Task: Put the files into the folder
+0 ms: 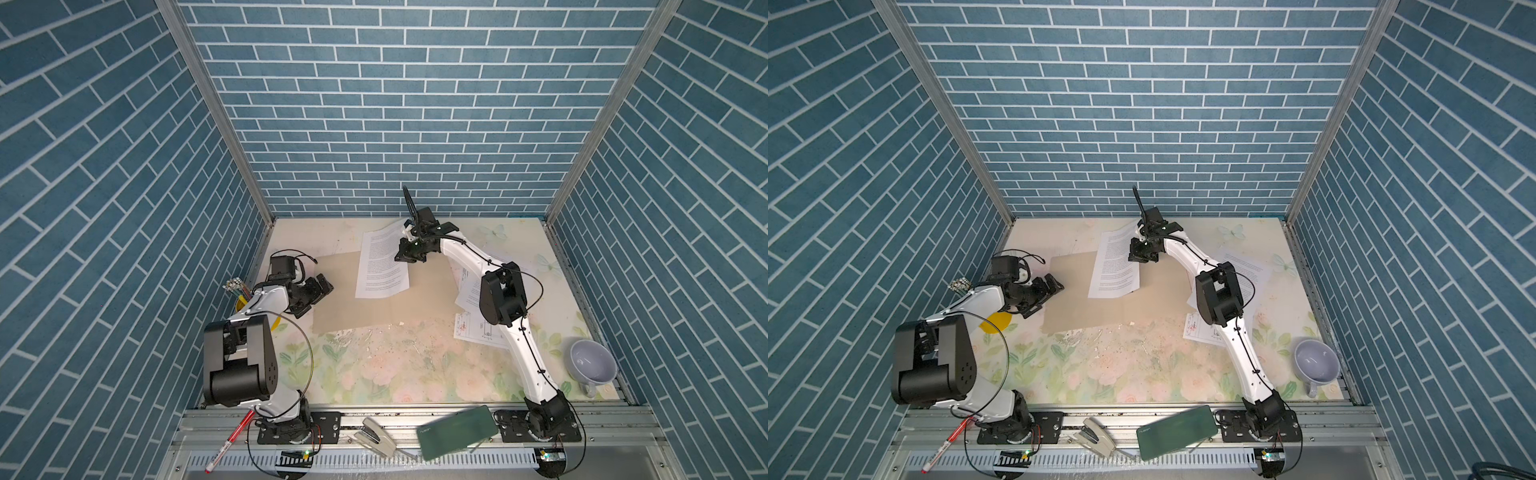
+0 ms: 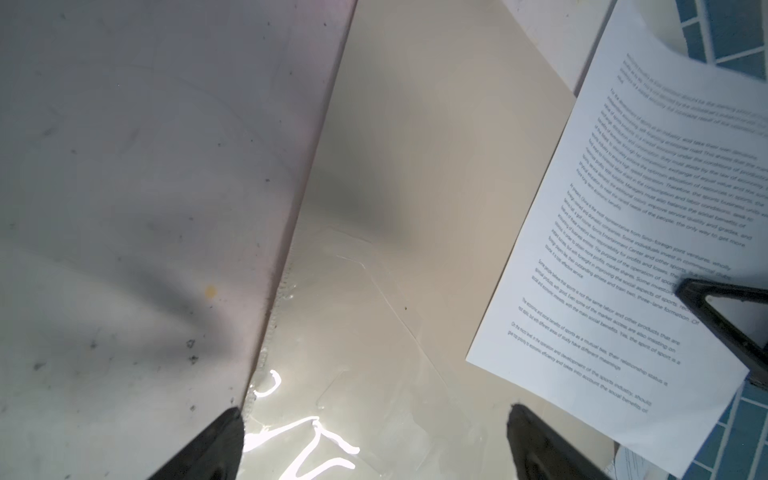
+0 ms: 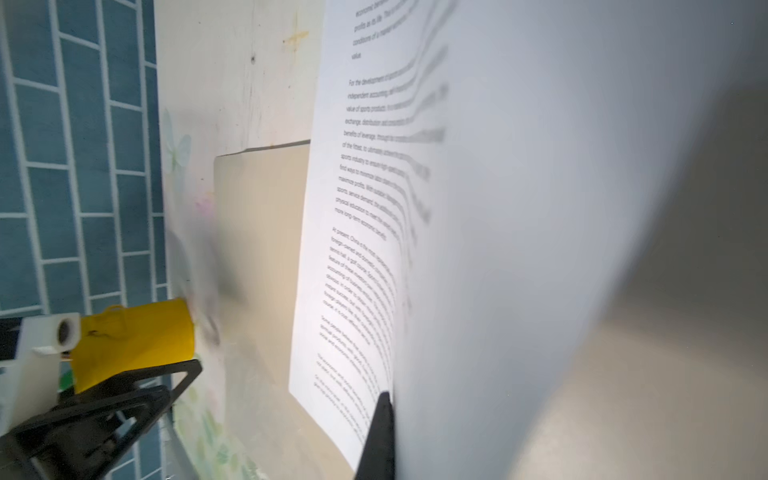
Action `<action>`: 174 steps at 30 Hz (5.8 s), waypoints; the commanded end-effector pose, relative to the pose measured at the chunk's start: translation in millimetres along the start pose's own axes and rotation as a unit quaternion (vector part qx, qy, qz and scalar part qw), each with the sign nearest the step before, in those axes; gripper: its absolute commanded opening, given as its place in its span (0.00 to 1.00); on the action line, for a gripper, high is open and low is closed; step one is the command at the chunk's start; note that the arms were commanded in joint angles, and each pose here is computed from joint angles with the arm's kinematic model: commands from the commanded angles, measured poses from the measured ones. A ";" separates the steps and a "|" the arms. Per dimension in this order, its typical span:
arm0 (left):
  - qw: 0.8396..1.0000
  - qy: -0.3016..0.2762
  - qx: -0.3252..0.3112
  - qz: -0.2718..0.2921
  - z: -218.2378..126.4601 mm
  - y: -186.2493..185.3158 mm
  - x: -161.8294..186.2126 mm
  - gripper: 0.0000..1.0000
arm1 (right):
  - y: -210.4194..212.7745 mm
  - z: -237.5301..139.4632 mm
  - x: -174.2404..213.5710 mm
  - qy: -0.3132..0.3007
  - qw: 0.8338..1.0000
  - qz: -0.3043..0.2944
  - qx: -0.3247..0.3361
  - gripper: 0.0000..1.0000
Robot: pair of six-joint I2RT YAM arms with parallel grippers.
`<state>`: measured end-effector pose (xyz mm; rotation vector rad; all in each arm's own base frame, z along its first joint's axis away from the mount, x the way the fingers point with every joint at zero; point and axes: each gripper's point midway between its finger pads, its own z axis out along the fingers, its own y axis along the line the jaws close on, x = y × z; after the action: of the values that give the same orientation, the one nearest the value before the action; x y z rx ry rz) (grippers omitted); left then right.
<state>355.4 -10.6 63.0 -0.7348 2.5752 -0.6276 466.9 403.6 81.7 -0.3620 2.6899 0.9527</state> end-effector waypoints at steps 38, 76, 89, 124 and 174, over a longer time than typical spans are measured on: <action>0.997 0.073 -0.004 -0.008 6.8 20.1 21.2 1.00 | 92.6 26.4 -10.6 -0.089 0.930 -0.344 -0.097 0.05; 0.998 0.057 0.017 -0.008 6.7 13.5 17.7 1.00 | 108.7 61.2 13.1 -0.076 0.944 -0.290 -0.137 0.06; 0.999 0.053 -0.004 -0.010 -2.8 22.3 19.1 1.00 | 109.1 71.0 18.2 -0.080 0.944 -0.281 -0.155 0.05; 0.996 0.060 0.047 -0.036 15.6 17.1 22.0 1.00 | 114.0 75.3 50.9 -0.031 0.934 -0.280 -0.219 0.05; 0.995 0.045 0.067 -0.055 16.9 16.7 29.4 1.00 | 70.7 68.4 50.5 0.029 0.996 -0.049 -0.065 0.18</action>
<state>346.7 -17.8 47.8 -0.7832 2.5116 -0.8729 410.9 497.6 67.7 -0.5857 2.5783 1.1251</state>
